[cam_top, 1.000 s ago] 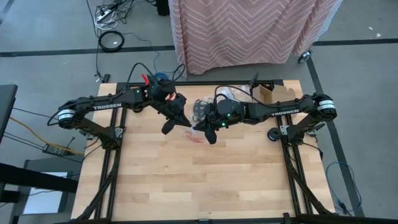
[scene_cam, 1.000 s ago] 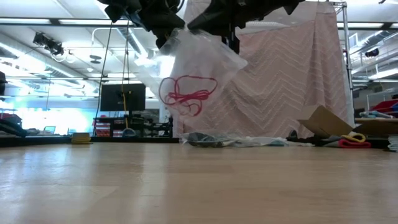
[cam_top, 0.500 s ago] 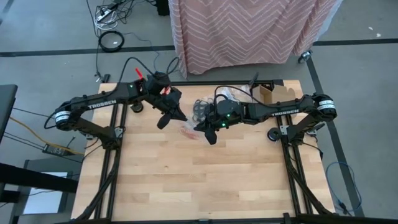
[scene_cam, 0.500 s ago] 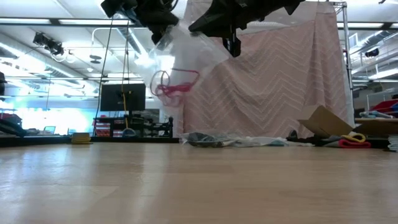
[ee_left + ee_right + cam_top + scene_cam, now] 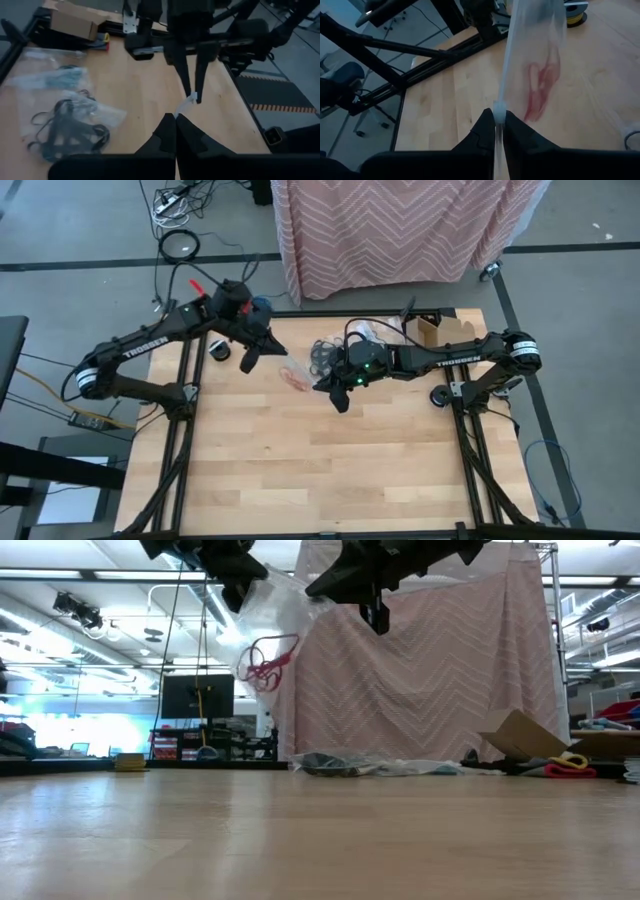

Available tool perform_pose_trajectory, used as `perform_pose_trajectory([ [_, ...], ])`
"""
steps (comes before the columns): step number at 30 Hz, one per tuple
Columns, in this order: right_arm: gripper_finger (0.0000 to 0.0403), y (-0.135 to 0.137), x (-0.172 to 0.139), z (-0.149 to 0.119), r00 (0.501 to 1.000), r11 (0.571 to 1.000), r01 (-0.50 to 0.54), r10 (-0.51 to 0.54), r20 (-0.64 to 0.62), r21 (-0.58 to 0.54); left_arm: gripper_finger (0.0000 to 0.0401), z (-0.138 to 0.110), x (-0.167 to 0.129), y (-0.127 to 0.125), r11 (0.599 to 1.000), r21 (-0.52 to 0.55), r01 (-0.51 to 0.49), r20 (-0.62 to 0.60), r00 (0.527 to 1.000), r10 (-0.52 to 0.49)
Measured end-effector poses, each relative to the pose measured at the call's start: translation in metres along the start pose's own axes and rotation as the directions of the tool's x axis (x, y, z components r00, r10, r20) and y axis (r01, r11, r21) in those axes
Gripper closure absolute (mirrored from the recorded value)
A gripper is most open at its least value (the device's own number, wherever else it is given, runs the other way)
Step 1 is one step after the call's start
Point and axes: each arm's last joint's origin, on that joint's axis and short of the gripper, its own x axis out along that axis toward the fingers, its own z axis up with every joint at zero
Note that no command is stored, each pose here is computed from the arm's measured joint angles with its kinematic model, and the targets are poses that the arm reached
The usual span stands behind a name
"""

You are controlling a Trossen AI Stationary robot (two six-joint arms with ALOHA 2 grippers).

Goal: Sort rubber bands
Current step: Close the transparent zip bag

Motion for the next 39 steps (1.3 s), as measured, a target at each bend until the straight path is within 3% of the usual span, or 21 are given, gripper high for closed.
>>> perform_pose_trajectory([
  [6,0.0384,0.0,0.0,0.0,1.0,1.0,0.004,-0.004,0.007,-0.001,0.0401,-0.004,-0.008,0.001,1.0,-0.015,-0.019,-0.019,1.0,0.019],
  [10,0.0374,0.002,0.001,0.007,0.996,0.999,-0.002,0.005,0.091,-0.032,0.0401,-0.006,-0.006,0.003,0.999,-0.032,-0.022,-0.044,0.999,0.02],
  [19,0.0304,-0.004,-0.004,0.027,0.963,1.0,0.007,0.001,0.268,-0.027,0.0401,-0.01,-0.001,0.002,0.998,-0.064,0.019,-0.073,0.997,-0.024],
  [26,0.0258,-0.006,-0.004,0.028,0.964,1.0,-0.006,0.002,0.266,0.012,0.0401,-0.01,0.007,-0.009,0.995,-0.066,0.068,-0.095,0.993,-0.075],
  [29,0.0247,-0.005,-0.004,0.027,0.969,0.997,-0.057,0.045,0.244,0.045,0.0401,-0.01,0.01,-0.013,0.994,-0.066,0.083,-0.1,0.991,-0.089],
  [34,0.0241,-0.001,-0.002,0.019,0.983,0.984,-0.126,0.107,0.147,0.123,0.0401,-0.009,0.012,-0.016,0.994,-0.072,0.088,-0.104,0.99,-0.095],
  [39,0.0243,0.003,0.0,0.006,0.995,0.98,-0.096,0.091,0.033,0.177,0.0401,-0.008,0.015,-0.02,0.994,-0.064,0.094,-0.098,0.99,-0.1],
])
